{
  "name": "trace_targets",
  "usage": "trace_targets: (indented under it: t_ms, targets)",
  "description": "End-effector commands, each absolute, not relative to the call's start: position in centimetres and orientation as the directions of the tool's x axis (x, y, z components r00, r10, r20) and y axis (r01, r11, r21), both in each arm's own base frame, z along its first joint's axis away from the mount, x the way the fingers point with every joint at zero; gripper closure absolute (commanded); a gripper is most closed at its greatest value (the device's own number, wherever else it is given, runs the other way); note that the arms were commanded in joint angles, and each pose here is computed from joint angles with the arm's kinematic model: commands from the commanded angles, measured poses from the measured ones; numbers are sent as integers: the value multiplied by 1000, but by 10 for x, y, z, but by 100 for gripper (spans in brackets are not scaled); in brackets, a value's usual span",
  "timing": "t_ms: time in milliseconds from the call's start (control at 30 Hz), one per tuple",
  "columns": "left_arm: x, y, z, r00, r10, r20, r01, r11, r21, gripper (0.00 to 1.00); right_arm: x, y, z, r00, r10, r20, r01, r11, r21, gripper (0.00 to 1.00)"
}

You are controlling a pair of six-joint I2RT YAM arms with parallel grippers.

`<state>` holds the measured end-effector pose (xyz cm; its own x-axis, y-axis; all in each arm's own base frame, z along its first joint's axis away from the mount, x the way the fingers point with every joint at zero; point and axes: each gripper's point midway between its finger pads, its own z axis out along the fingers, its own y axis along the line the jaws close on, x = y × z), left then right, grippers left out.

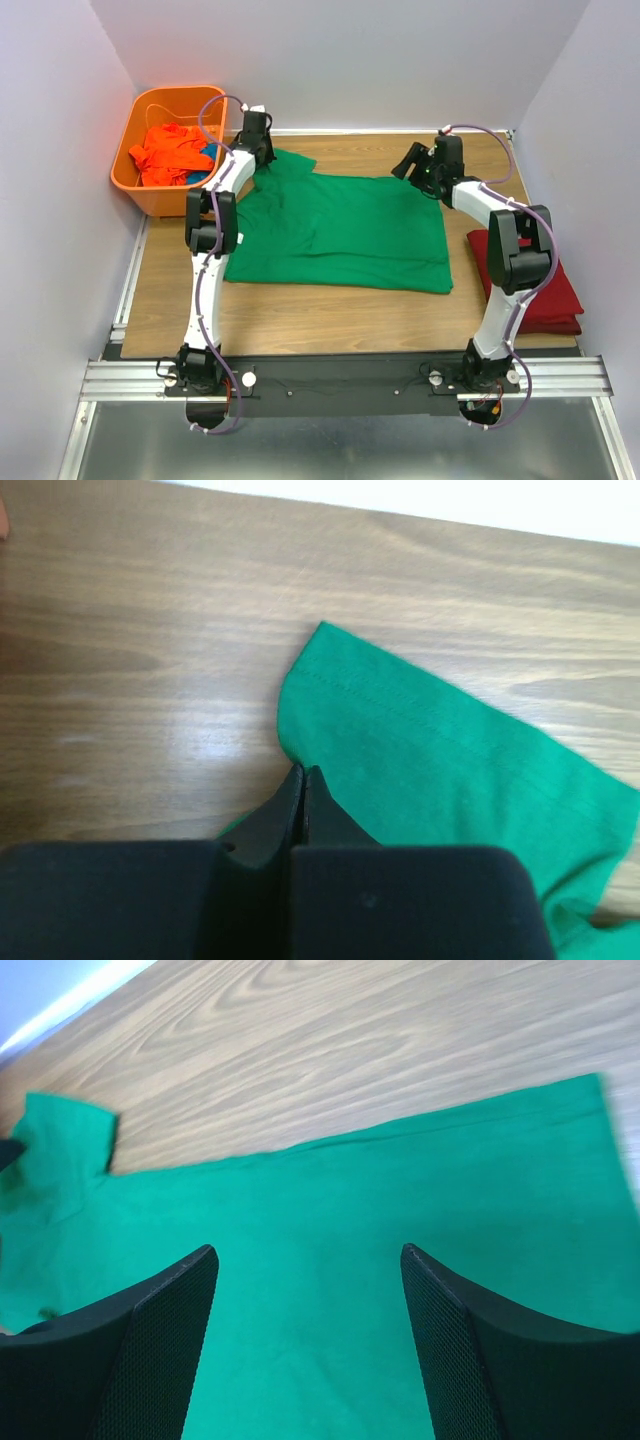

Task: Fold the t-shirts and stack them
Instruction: Fold the tshirt

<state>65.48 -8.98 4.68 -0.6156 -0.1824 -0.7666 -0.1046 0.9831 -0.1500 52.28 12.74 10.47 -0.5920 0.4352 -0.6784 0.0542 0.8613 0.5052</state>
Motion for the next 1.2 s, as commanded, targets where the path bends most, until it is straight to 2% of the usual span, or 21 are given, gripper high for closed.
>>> trace_targets:
  t_ms: [0,133,433,600,933,1067,1100,1133,1167]
  targets:
    - [672,-109,128,-468,-205,-860,-5,973,-229,100,524,88,95,-552,486,-677,182,863,471,20]
    - [674,-123,144,-440,-204,-874,73,963,-261,100,520,61,83,-541,520,-661,267,851,452,20]
    - [669,-146,139,-462,-195,-865,193,930,-312,100,521,14,47,-545,542,-640,416,837,354,21]
    - [665,-152,130,-482,-189,-855,215,921,-324,100,528,7,26,-562,544,-623,451,833,320,26]
    - [663,-155,122,-493,-186,-850,224,917,-330,100,554,3,13,-548,552,-628,471,824,314,29]
    - [663,-155,121,-494,-186,-850,221,918,-329,100,559,7,11,-549,565,-616,470,818,332,38]
    - [663,-155,120,-495,-185,-849,220,918,-329,100,560,7,11,-551,566,-613,467,818,335,43]
    - [664,-155,121,-492,-186,-850,221,918,-329,100,561,11,12,-554,570,-607,459,817,348,43]
    - [664,-155,119,-495,-185,-849,220,918,-329,100,562,12,9,-558,573,-601,458,816,353,49]
